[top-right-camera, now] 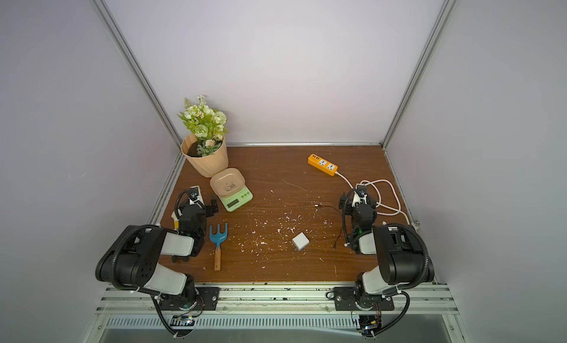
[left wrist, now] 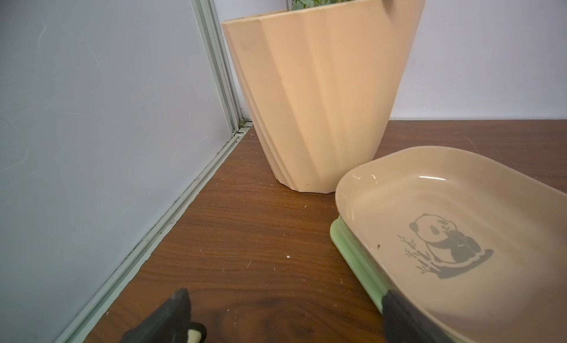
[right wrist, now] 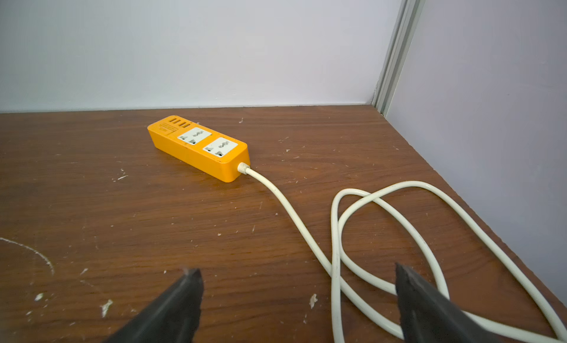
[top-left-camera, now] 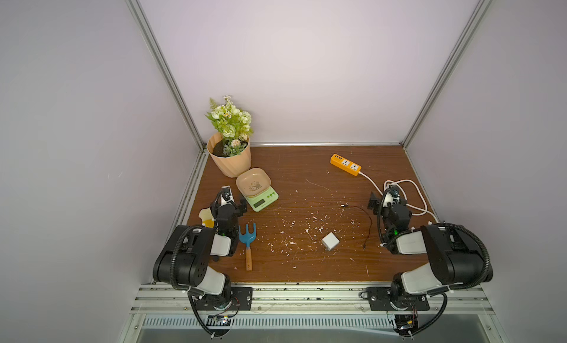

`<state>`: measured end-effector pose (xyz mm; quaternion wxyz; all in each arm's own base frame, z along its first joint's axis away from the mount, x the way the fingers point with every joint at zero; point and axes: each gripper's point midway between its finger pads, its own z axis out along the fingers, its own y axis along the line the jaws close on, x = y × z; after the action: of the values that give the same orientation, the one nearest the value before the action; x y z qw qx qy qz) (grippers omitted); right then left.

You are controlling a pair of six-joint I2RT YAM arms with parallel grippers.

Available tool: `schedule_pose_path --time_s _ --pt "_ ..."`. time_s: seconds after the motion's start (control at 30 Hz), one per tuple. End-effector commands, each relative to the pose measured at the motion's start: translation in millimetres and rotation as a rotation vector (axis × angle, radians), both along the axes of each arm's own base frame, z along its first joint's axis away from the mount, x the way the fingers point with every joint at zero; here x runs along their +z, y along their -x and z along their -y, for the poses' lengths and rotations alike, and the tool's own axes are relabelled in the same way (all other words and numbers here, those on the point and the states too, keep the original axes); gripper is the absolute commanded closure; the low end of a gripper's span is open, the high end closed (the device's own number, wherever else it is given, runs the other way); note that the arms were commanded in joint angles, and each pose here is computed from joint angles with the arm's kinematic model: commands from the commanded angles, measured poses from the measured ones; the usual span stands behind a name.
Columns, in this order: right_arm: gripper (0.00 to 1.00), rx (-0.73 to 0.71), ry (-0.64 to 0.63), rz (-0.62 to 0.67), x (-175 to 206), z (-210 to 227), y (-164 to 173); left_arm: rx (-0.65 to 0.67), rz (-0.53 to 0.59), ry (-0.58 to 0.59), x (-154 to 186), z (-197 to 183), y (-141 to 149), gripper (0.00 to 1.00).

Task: Charge the electronic scale
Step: Pick up the charging cable from the center of the board.

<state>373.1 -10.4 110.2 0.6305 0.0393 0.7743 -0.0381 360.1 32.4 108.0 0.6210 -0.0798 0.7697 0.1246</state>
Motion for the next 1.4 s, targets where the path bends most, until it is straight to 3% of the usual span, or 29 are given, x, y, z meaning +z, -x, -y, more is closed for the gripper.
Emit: schedule_pose_path --time_s 0.0,0.73,0.87,1.03,1.17,1.3,1.37 --pt "0.00 0.018 0.012 0.060 16.9 -4.1 -3.8 0.015 0.047 0.004 12.7 -5.2 -5.2 0.03" --pt "0.00 0.018 0.007 0.067 18.0 -3.6 -1.8 0.015 0.049 0.005 13.0 -5.3 -4.5 0.03" --pt "0.00 -0.070 -0.028 0.061 29.9 12.8 -2.0 0.022 0.060 0.000 18.9 -5.3 -1.1 0.03" --pt "0.01 -0.040 -0.052 0.050 59.1 7.7 -7.4 0.044 0.069 -0.038 40.1 -0.5 5.4 0.03" --pt "0.02 0.123 -0.208 0.055 90.8 -24.8 -16.6 0.014 0.091 0.013 70.2 8.6 4.3 0.03" --pt "0.01 0.563 -0.369 -0.054 110.5 -106.6 -20.1 -0.145 0.097 0.086 98.7 36.8 -3.2 0.03" --pt "0.03 0.680 -0.349 -0.129 103.9 -130.2 -20.6 -0.146 0.141 0.144 110.8 37.4 -0.4 0.03"
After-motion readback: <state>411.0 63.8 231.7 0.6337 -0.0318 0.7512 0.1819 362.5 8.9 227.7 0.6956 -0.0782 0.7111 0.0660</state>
